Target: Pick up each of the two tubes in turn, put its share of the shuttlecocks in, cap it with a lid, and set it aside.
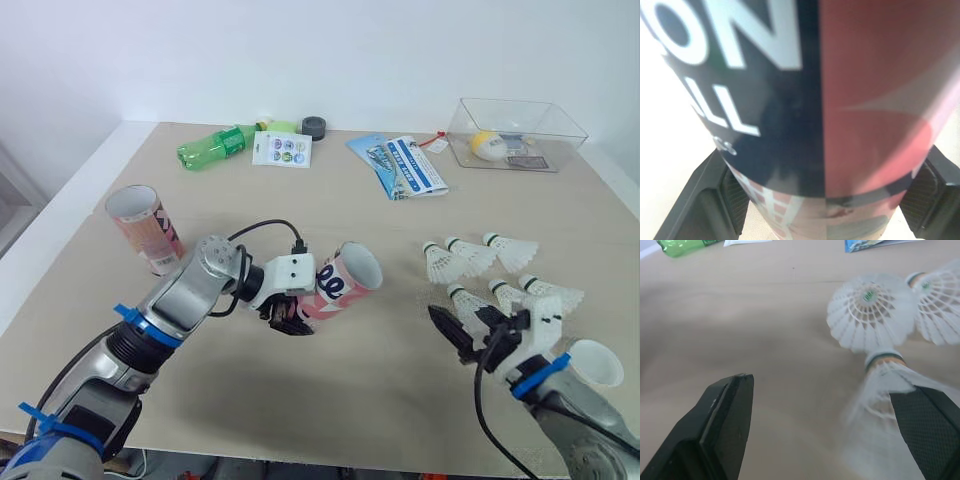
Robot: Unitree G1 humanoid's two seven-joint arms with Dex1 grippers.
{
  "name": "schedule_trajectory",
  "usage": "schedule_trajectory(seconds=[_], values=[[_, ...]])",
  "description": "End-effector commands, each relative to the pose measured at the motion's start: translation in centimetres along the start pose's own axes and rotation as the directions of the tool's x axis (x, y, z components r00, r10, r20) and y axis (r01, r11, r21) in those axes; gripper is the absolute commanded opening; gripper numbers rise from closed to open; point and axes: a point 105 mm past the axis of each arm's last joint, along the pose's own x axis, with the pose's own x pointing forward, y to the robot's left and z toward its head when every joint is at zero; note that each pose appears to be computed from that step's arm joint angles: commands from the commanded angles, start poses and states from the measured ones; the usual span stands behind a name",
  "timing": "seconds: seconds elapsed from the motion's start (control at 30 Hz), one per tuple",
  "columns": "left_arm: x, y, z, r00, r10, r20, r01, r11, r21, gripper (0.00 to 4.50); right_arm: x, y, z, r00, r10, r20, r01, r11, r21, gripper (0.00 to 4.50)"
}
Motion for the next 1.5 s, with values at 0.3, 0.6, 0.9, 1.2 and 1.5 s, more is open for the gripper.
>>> schedule_trajectory(seconds=[0.3,0.6,0.9,1.2,1.5], values=[[0.9,-1.1,-0.4,0.999,-0.034,-0.001,0.034,0.999,-0.035,3.55,0.4,-0.3,0.2,0.999,-0.020,-0.037,0.019,0.999,-0.026,2.48],[1.1,-0.8,-0.4,0.999,-0.038,0.001,0.038,0.999,-0.039,3.55,-0.1,0.1,0.1,0.998,-0.021,-0.057,0.018,0.999,-0.046,0.05],[1.1,0.5,-0.9,1.000,-0.022,-0.013,0.022,0.999,-0.033,3.55,-1.5,1.7,1.0,0.995,0.045,-0.091,-0.059,0.984,-0.168,0.05],[1.2,0.9,-1.8,0.997,-0.071,-0.018,0.070,0.997,-0.032,3.55,-3.1,6.3,7.7,0.907,0.421,-0.025,-0.366,0.757,-0.541,0.05],[0.4,1.6,-0.9,0.995,-0.100,-0.015,0.100,0.995,-0.027,3.55,-1.8,8.6,13.8,0.795,0.585,-0.159,-0.397,0.304,-0.866,0.05]])
